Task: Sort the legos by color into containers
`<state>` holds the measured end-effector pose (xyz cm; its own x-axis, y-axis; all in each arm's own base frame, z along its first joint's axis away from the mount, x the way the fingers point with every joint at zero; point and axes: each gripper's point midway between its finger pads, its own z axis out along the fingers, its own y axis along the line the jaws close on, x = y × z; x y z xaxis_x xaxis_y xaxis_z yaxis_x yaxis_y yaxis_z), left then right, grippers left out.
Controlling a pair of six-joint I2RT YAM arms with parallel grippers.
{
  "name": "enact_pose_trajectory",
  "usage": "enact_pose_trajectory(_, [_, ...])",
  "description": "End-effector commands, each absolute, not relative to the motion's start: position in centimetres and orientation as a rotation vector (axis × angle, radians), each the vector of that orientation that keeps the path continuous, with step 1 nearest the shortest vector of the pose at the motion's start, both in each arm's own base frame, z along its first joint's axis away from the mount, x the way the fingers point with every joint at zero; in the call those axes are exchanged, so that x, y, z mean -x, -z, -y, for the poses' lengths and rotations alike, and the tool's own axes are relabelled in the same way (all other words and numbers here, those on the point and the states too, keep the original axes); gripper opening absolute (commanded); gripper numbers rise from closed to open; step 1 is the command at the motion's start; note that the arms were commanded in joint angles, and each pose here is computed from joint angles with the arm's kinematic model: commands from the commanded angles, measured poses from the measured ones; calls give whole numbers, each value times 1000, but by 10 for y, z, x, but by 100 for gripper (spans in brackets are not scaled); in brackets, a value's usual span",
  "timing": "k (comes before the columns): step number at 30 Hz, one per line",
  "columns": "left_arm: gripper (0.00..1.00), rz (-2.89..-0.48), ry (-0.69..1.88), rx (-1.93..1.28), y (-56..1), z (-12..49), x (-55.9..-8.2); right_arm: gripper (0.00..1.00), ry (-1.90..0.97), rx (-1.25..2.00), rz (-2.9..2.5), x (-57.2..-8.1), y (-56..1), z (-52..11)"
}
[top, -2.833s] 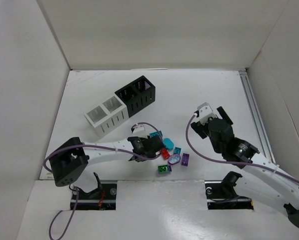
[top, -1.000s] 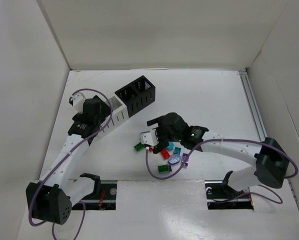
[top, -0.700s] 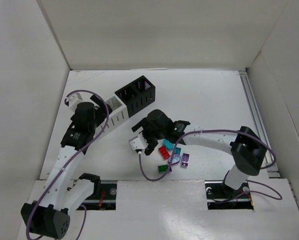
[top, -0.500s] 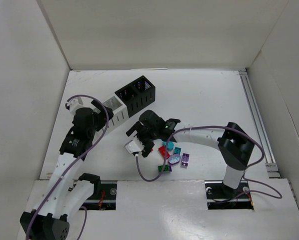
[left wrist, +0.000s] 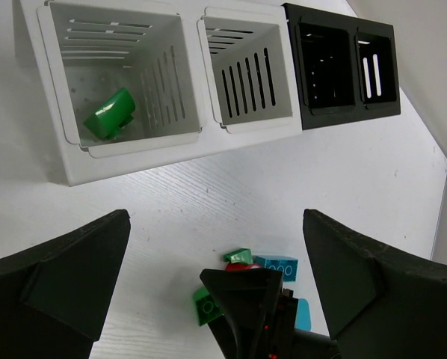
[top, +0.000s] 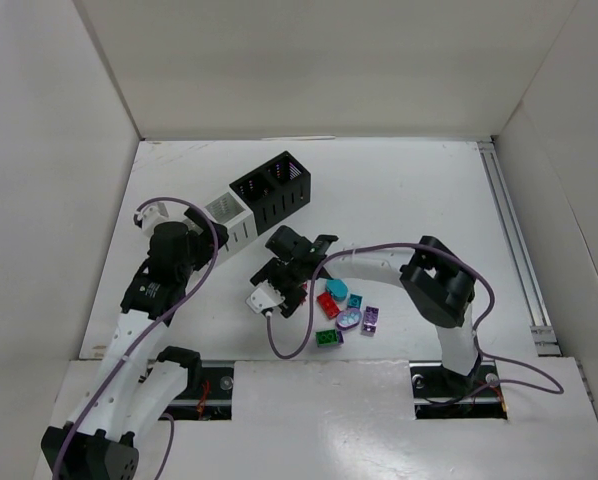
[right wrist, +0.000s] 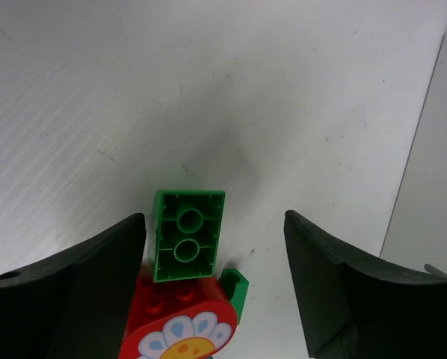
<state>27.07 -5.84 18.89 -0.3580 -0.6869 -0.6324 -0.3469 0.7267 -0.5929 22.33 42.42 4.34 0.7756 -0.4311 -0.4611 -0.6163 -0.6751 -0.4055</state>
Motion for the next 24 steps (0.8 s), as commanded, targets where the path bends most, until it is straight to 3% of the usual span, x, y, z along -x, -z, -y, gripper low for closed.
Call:
enact_pose_trajectory(1, [100,-1943,478,788,-196,61,-272,77,-474,2393,-791,-220,-52,-432])
enact_pose_trajectory(6, [100,-1935,483,786,-198,61,-271,65,-448,2410,-852,-225,-43,-428])
enact_pose_trajectory(14, [100,-1914,457,811,-207,54,-267,61,-532,2481,-949,-212,-14,-415])
enact_pose_trajectory(22, [100,-1872,431,838,-222,44,-260,26,-599,2471,-1006,-209,-7,-408])
enact_pose_trajectory(24, [100,-1869,436,847,-223,44,-258,24,-607,2461,-996,-208,-12,-410])
